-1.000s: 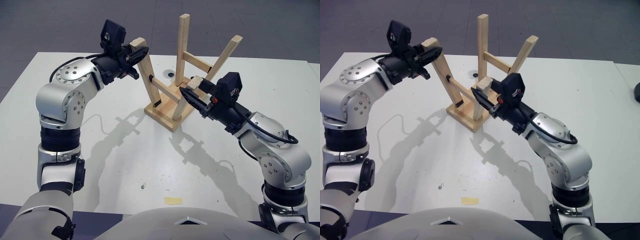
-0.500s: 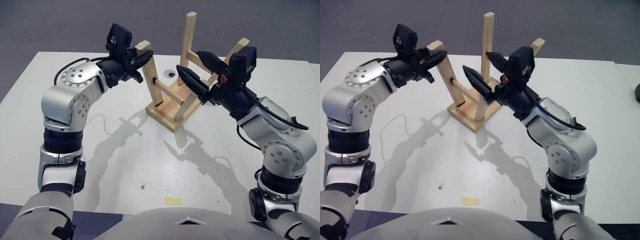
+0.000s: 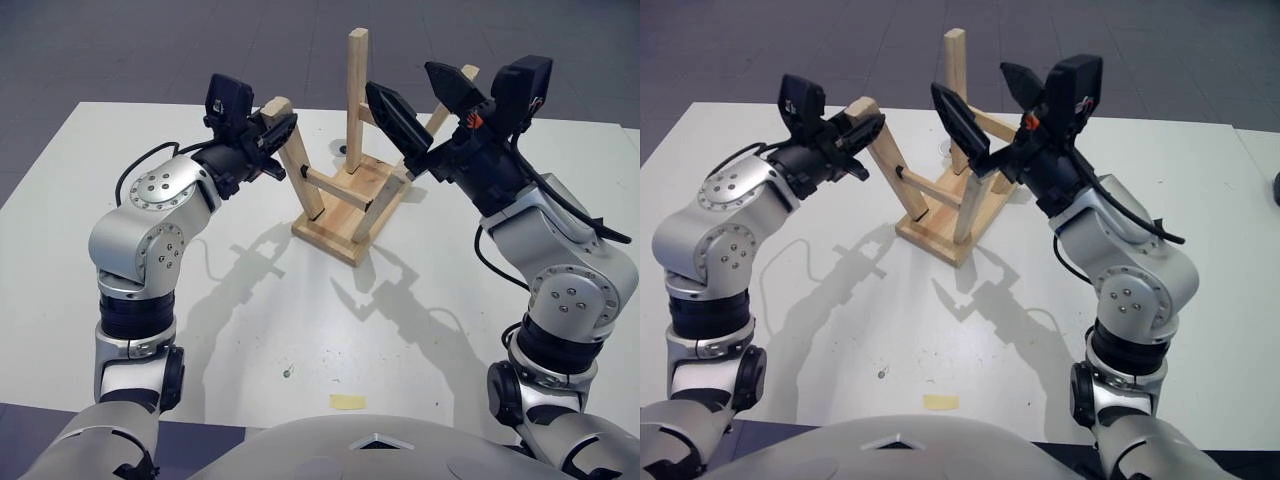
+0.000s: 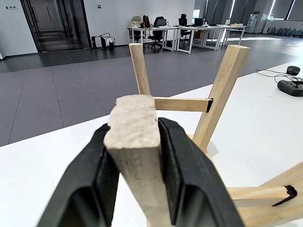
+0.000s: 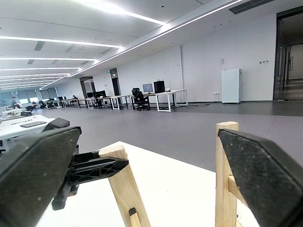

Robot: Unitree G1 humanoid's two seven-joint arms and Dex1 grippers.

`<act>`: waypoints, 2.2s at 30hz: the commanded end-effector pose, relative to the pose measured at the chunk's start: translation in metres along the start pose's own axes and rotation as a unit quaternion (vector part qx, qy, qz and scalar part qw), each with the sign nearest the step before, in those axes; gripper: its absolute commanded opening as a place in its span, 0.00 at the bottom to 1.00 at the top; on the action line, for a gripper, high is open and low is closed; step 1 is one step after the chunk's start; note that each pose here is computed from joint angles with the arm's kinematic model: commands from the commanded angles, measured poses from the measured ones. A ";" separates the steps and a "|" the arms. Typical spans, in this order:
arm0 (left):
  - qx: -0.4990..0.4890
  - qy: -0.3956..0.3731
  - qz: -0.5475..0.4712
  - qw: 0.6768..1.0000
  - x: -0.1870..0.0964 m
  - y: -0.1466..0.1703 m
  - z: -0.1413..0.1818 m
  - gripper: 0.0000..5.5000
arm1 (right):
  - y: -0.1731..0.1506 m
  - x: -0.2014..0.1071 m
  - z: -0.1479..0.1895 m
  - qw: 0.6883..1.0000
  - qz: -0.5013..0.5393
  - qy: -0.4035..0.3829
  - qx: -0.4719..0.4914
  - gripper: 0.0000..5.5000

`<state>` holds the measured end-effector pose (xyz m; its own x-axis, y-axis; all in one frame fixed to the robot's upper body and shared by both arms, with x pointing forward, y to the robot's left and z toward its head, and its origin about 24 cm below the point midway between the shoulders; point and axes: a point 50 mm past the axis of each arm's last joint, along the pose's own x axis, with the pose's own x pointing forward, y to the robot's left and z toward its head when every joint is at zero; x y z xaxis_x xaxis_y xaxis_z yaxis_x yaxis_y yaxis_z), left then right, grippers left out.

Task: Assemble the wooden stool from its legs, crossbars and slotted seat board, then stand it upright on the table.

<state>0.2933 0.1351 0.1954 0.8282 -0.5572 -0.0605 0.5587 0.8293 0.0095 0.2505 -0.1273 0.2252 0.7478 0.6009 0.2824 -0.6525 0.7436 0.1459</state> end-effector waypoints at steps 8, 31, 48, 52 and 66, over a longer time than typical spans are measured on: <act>0.017 -0.006 -0.041 0.999 -0.003 -0.007 0.033 0.47 | -0.007 0.006 0.006 1.000 -0.007 -0.016 -0.011 0.98; -0.026 0.032 -0.063 0.997 0.056 -0.023 -0.014 0.98 | -0.003 -0.002 -0.065 0.984 -0.043 0.119 0.128 0.98; -0.079 -0.180 0.005 0.980 0.033 0.006 0.101 0.98 | -0.034 0.005 0.051 0.973 -0.099 -0.169 0.123 0.98; -0.067 -0.250 0.096 0.961 0.000 0.044 0.133 0.98 | -0.058 -0.026 -0.021 0.971 -0.231 0.000 0.066 0.98; 0.009 -0.056 0.278 0.959 -0.022 0.092 0.031 0.98 | 0.034 -0.036 -0.072 0.975 0.119 0.163 0.095 0.98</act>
<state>0.3309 0.2245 0.2343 0.9961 -0.0119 0.0869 0.0104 0.9998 0.0177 0.2095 -0.0915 0.1564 0.5416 0.8393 0.0478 -0.8190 0.5140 0.2550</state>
